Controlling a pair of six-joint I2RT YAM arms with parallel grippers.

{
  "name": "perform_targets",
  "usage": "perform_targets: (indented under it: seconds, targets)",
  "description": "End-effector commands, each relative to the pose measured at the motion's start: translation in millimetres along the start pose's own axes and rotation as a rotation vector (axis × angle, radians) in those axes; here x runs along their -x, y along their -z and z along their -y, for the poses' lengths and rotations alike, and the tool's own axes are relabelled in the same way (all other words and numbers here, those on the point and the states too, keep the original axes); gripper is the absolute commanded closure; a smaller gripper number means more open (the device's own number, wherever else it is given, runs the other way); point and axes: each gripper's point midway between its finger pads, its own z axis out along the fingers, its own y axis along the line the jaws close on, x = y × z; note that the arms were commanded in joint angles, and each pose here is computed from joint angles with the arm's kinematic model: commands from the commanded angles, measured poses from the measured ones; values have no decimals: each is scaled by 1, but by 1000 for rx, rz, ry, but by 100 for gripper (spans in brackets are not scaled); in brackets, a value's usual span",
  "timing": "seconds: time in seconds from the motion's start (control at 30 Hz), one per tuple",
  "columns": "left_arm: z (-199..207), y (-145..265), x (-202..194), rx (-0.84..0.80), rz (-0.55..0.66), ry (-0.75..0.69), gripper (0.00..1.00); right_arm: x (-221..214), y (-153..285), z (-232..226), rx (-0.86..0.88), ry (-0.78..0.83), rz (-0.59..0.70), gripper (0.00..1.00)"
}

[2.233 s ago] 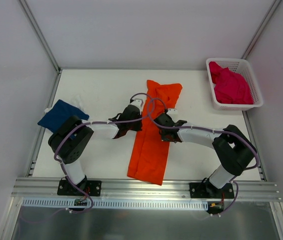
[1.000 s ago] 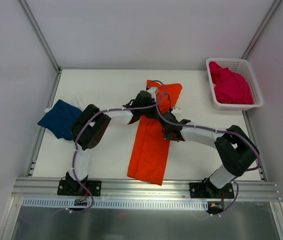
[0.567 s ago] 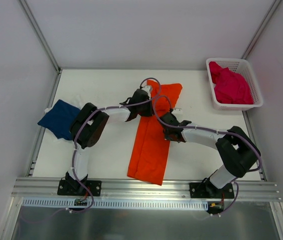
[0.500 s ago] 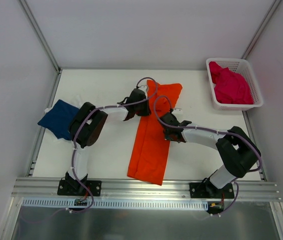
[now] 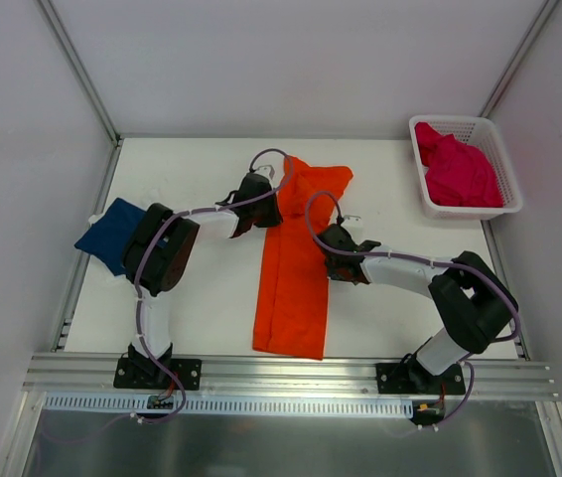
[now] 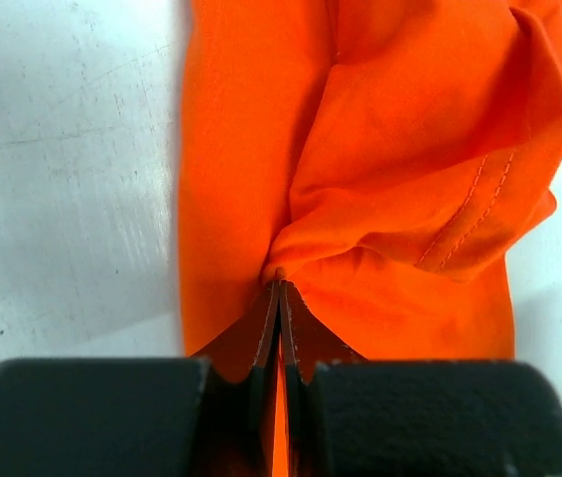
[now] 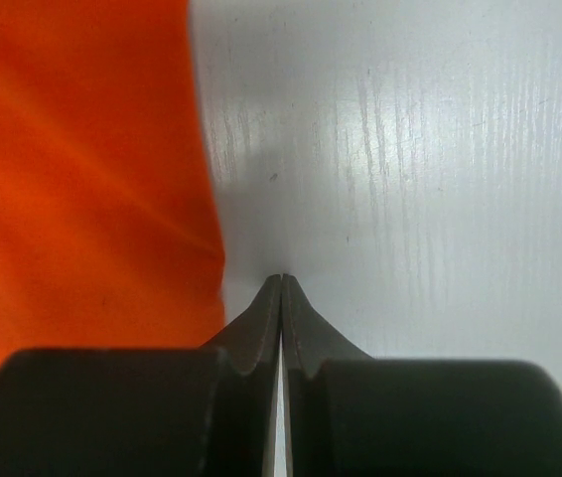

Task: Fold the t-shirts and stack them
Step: Rotate the tshirt 90 degrees

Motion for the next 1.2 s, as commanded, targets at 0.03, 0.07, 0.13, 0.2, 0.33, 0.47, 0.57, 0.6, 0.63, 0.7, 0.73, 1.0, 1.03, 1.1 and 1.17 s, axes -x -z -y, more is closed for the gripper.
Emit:
perform_targets:
  seconds: [0.03,0.07,0.13,0.2,0.33,0.47,0.57,0.6,0.63,0.7,0.73,1.0,1.03,1.1,1.17]
  targets:
    - [20,27,32,-54,75,7,100,-6,4,8,-14,5,-15,99]
    - [24,31,36,-67,85,7,100,-4,6,7,-10,3,-8,99]
    - [31,38,39,-90,91,7,100,3,8,6,-4,0,13,99]
    - [37,46,44,-112,101,8,100,13,13,0,17,2,34,100]
    - [53,58,53,-165,114,3,100,35,20,-17,68,8,68,100]
    - [68,65,58,-214,118,-6,100,73,23,-34,140,-2,96,99]
    - [74,66,57,-236,109,-6,100,108,22,-40,187,-23,126,99]
    - [75,66,56,-239,107,-5,100,116,16,-35,182,-22,120,99]
    - [77,66,54,-242,105,-8,100,133,18,-40,197,-32,143,99]
    - [80,65,47,-247,92,-13,100,151,8,-32,187,-58,146,99]
    - [81,65,45,-251,89,-17,100,152,-4,-32,179,-51,126,100]
    - [92,67,14,-259,52,-47,100,191,-72,-42,153,-87,61,99]
    - [93,69,13,-263,52,-45,100,193,-79,-45,154,-87,55,100]
    - [93,73,9,-267,53,-41,100,199,-95,-56,163,-95,47,99]
    - [89,77,3,-259,52,-42,100,200,-108,-62,160,-92,40,99]
